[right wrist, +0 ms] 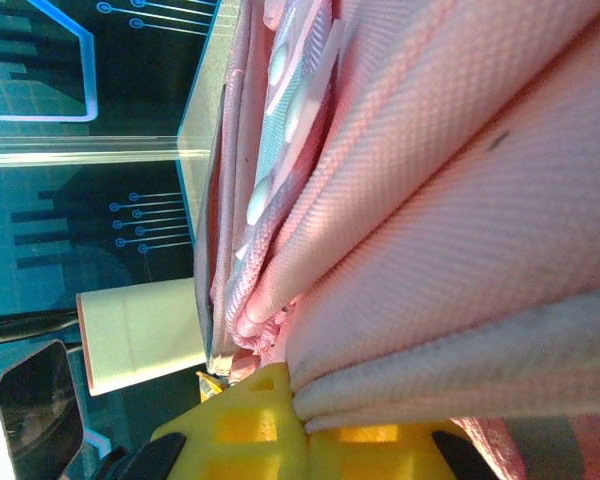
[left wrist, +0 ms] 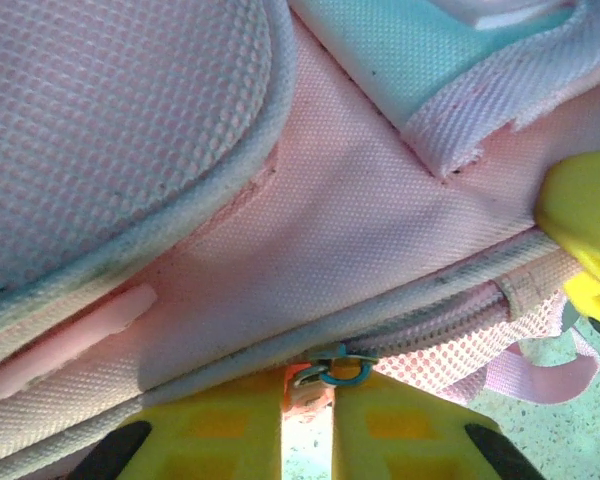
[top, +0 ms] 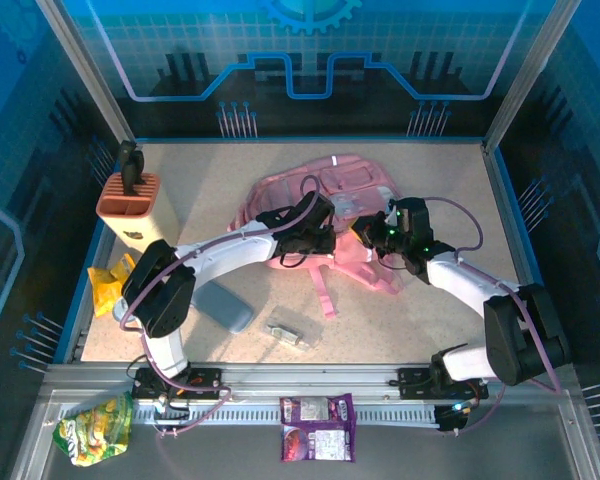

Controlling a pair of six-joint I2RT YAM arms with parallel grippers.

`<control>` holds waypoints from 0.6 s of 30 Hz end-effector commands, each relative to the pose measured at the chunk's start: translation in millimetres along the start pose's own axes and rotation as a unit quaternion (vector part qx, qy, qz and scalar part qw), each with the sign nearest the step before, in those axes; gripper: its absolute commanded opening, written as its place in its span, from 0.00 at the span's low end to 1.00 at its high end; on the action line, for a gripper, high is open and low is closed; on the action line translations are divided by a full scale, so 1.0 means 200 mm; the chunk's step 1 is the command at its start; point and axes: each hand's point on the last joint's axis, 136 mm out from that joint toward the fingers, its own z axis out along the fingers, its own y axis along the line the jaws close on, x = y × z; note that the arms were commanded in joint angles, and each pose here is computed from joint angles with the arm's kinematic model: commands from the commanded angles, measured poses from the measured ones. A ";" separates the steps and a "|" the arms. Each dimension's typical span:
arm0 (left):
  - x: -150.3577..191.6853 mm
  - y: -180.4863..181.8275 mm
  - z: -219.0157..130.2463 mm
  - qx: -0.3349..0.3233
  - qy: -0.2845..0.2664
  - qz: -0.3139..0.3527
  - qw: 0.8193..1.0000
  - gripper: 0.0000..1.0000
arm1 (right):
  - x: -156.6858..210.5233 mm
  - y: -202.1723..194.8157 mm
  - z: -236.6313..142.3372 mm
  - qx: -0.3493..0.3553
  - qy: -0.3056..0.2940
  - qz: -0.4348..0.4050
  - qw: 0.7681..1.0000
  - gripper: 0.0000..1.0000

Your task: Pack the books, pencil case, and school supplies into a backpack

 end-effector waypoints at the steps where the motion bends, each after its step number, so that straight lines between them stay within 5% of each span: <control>1: -0.08 0.23 -0.02 -0.072 -0.023 -0.002 0.997 0.14 | -0.06 0.15 -0.08 -0.049 -0.021 -0.034 0.998 0.00; 9: -0.12 0.26 -0.14 -0.090 -0.048 0.022 0.995 0.05 | -0.07 0.16 -0.07 -0.052 -0.019 -0.035 0.998 0.00; 14: -0.08 0.23 -0.16 -0.083 -0.018 0.041 0.996 0.10 | -0.07 0.20 -0.08 -0.058 -0.019 -0.039 0.997 0.00; 18: -0.05 0.15 -0.15 -0.041 0.001 0.041 0.998 0.24 | -0.07 0.22 -0.07 -0.060 -0.019 -0.041 0.997 0.00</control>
